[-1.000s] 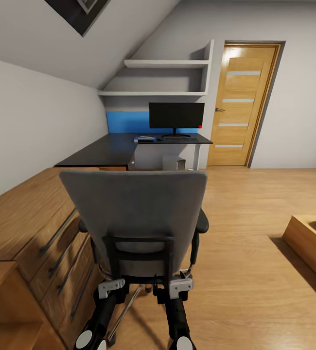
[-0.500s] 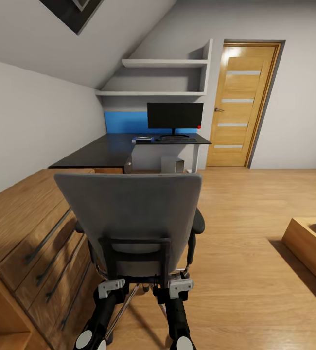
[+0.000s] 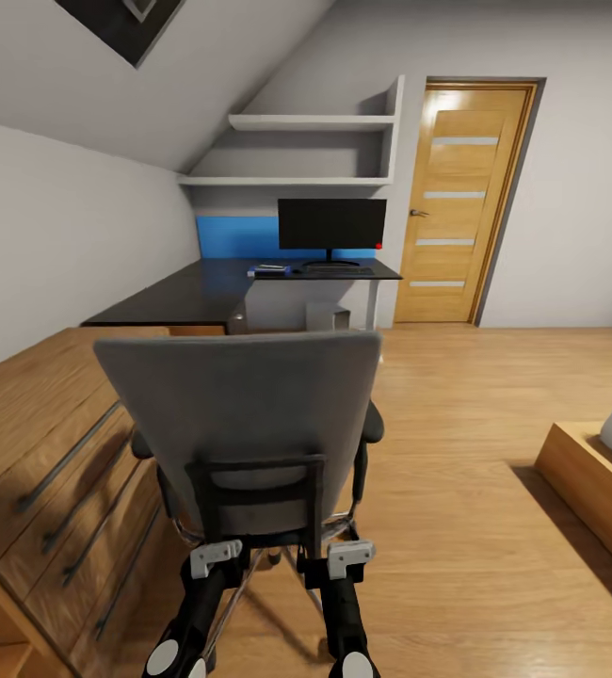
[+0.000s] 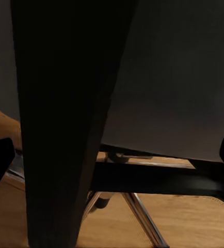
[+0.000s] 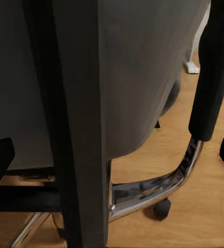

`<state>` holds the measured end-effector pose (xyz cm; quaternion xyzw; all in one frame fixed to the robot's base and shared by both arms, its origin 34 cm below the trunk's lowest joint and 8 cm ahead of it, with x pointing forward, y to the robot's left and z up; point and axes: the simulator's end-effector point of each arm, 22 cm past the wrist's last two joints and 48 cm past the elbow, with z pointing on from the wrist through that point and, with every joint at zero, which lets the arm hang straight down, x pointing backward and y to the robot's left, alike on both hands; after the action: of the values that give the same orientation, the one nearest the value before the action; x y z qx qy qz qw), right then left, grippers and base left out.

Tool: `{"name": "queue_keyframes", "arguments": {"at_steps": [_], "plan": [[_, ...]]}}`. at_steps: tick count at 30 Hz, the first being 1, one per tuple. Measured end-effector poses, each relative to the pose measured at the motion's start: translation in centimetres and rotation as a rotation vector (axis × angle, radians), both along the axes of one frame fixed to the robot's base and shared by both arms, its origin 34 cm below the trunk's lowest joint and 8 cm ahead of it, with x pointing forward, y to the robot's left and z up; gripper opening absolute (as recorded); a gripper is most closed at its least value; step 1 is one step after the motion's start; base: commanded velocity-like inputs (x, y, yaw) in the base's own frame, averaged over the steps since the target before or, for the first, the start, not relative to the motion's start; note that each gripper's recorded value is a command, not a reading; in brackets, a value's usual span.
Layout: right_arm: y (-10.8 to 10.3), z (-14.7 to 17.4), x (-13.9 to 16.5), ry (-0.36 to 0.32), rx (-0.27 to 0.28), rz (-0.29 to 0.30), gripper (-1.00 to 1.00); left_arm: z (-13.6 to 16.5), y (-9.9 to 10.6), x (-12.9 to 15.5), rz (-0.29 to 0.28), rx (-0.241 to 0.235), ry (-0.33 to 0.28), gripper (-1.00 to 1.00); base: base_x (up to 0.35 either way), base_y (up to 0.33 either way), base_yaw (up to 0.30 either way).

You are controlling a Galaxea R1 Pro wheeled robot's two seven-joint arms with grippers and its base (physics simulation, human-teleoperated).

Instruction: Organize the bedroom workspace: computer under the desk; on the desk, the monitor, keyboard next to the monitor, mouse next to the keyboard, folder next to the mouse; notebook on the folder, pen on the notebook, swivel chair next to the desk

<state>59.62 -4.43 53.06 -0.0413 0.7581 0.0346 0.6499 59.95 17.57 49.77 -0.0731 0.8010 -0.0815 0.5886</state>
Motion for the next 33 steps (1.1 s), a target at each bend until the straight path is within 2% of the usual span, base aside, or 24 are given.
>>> {"name": "queue_keyframes", "arguments": {"at_steps": [9, 23, 33], "plan": [[-0.1, -0.3, -0.1, 0.006, -0.004, -0.001, 1.00, 0.0, -0.1, 0.0, -0.004, 0.002, -0.001, 1.00, 0.000, -0.201, 0.000], [-0.3, -1.0, -0.3, 0.020, -0.014, -0.002, 1.00, 0.0, -0.1, 0.0, -0.004, 0.001, -0.001, 1.00, -0.006, -0.013, 0.000], [-0.3, -1.1, -0.3, 0.021, -0.016, -0.002, 1.00, 0.0, 0.0, 0.0, -0.003, 0.001, -0.001, 1.00, -0.125, 0.048, 0.000]]}}
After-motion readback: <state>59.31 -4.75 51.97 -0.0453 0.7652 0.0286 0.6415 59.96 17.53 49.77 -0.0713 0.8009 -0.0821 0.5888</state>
